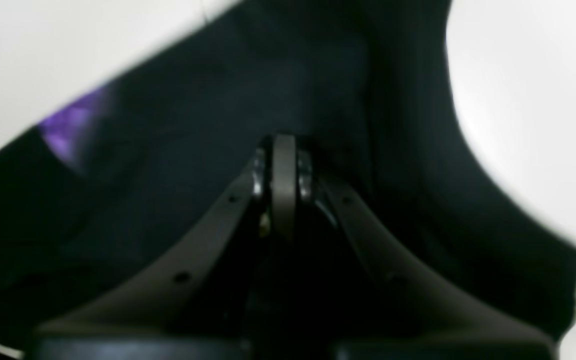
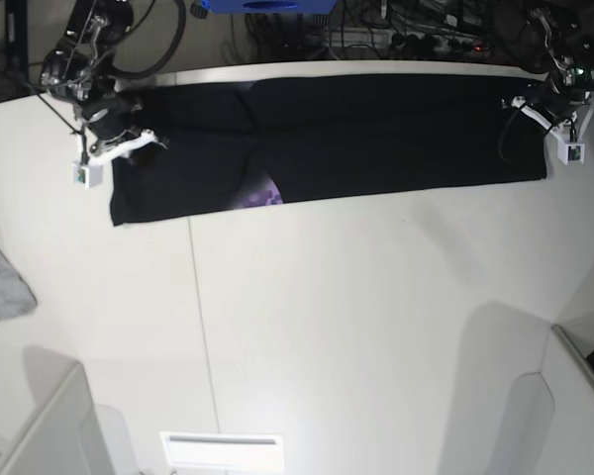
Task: Fold the T-shirt properly
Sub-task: 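Release the strip ends and reposition both grippers over them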
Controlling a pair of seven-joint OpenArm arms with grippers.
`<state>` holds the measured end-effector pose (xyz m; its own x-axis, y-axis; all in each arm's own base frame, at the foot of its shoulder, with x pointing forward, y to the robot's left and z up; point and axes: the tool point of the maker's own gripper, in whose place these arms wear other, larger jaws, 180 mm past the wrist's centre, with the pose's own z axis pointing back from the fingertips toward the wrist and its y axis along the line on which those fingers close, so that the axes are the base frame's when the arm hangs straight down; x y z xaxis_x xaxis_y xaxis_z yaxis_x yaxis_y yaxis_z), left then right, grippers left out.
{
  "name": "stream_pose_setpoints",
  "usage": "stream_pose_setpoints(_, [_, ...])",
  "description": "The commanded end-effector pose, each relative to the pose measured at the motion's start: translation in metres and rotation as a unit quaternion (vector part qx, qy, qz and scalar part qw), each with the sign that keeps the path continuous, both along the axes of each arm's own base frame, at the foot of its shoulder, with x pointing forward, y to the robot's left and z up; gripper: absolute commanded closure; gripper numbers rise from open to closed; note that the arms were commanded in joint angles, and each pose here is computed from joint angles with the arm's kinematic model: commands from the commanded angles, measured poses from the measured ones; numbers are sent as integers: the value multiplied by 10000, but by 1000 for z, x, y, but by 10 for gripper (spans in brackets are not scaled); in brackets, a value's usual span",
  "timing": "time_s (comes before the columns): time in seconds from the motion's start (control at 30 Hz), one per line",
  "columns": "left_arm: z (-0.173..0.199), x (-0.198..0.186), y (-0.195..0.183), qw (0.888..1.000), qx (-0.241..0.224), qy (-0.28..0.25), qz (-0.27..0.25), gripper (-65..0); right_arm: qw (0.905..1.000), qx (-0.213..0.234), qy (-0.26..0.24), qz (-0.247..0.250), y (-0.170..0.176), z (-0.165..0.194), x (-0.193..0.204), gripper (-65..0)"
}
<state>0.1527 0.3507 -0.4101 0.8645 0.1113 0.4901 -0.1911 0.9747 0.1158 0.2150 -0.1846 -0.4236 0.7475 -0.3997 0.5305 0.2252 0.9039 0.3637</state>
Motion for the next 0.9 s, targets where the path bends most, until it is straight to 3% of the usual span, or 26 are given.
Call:
stream_pose_setpoints(0.0, [5,9,5,9999,130,-90,-66,0,9997,-76,-207,-35,-8,8,12,0])
stream_pose_setpoints(0.3, [-17,25,-12,9995,-24,121,-280,0,9998,71,-23,-158,-17,-12,29,0])
stream_pose_setpoints(0.87, [-8,89,-12,9986,-333,-400,-98,0,9984,136,-221,-496,-39,-1,88,0])
